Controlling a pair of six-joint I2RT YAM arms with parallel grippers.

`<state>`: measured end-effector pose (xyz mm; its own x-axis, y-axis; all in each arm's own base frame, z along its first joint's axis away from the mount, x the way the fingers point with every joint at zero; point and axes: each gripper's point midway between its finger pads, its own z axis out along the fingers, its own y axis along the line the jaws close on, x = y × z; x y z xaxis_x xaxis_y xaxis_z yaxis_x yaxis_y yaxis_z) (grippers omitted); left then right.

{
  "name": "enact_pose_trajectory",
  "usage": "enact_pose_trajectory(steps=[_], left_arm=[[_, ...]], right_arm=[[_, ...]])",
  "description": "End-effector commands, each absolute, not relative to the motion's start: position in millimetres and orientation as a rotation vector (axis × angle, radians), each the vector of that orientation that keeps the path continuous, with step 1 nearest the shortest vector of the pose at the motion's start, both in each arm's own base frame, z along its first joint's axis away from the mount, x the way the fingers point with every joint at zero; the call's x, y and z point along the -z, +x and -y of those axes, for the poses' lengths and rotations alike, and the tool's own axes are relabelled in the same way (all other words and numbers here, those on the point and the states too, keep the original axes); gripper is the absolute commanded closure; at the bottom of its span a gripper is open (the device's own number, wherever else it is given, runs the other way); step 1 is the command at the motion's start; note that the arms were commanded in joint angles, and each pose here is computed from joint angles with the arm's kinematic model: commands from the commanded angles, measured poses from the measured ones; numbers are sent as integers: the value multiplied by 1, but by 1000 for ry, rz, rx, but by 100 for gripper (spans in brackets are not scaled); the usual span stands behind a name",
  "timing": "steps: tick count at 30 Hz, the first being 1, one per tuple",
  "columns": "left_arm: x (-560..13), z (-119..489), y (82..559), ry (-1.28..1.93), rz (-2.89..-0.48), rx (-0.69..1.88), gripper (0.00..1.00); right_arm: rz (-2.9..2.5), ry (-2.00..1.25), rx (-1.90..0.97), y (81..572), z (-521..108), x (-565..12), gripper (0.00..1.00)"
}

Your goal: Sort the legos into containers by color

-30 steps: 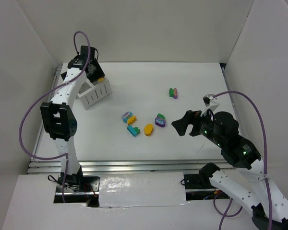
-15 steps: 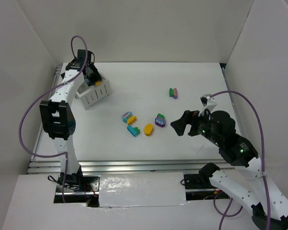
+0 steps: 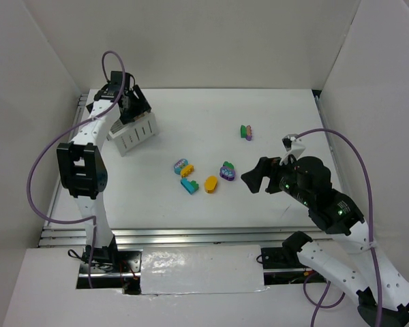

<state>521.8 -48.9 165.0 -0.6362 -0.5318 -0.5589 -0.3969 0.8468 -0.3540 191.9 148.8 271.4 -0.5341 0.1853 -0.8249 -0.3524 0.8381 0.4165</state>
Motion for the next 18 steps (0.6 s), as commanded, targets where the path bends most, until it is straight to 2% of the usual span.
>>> enact_pose_trajectory(steps=[1, 4, 9, 10, 12, 18], left_arm=[[-192, 43, 515, -660, -2291, 236, 13], [-225, 50, 505, -609, -2216, 203, 6], [-273, 89, 462, -470, -2161, 190, 4], [-261, 98, 454, -433, -2173, 185, 3], [-275, 128, 429, -333, -2138, 231, 2], [-227, 230, 357, -4, -2240, 357, 2]], right_arm=[[-1980, -142, -698, 195, -153, -280, 0], [-1979, -142, -700, 195, -153, -280, 0], [-1997, -108, -696, 200, -154, -274, 0], [-2007, -101, -697, 200, -155, -272, 0], [-2013, -48, -657, 206, -149, -269, 0], [-1961, 215, -533, 211, -111, -280, 0]])
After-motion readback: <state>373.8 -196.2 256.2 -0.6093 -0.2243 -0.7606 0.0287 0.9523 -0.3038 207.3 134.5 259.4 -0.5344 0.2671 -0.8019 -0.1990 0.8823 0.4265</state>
